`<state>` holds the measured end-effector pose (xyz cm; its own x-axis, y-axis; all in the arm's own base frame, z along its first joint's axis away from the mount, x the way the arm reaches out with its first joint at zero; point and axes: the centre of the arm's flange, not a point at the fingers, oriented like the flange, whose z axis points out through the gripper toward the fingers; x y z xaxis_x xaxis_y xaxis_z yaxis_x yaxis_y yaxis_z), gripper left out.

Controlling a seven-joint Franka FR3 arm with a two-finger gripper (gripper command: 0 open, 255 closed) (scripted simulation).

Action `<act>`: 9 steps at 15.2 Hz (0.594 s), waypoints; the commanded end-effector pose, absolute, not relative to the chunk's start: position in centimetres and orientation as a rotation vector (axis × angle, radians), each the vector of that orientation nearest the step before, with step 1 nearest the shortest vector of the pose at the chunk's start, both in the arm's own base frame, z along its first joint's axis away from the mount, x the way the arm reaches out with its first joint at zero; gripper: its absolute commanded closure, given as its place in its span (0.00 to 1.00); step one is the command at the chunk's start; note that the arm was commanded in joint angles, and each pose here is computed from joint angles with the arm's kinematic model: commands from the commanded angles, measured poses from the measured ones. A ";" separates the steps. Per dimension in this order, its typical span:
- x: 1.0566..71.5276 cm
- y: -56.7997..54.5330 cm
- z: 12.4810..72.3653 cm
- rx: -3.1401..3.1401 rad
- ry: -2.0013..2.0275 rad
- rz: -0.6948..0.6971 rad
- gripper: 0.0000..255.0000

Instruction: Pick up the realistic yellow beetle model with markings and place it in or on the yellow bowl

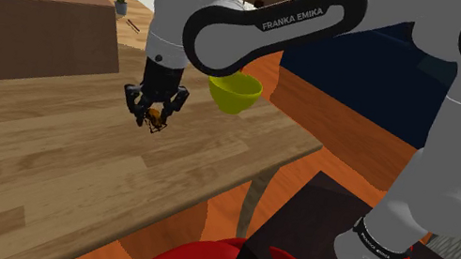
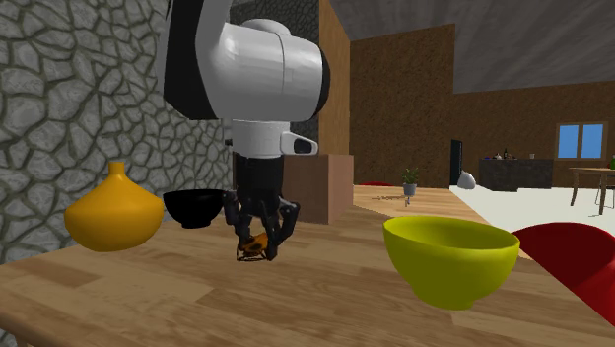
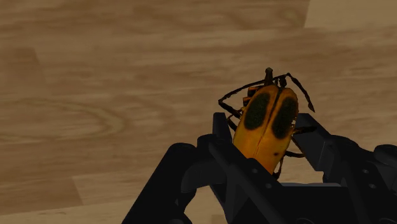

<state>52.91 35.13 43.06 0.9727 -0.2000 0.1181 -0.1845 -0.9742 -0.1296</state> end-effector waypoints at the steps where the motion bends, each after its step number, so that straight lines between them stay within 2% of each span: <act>1: 52.8 35.1 44.2 -3.003 0.294 -0.197 1.00; 9: 52.8 35.1 48.4 -3.003 0.294 -0.197 1.00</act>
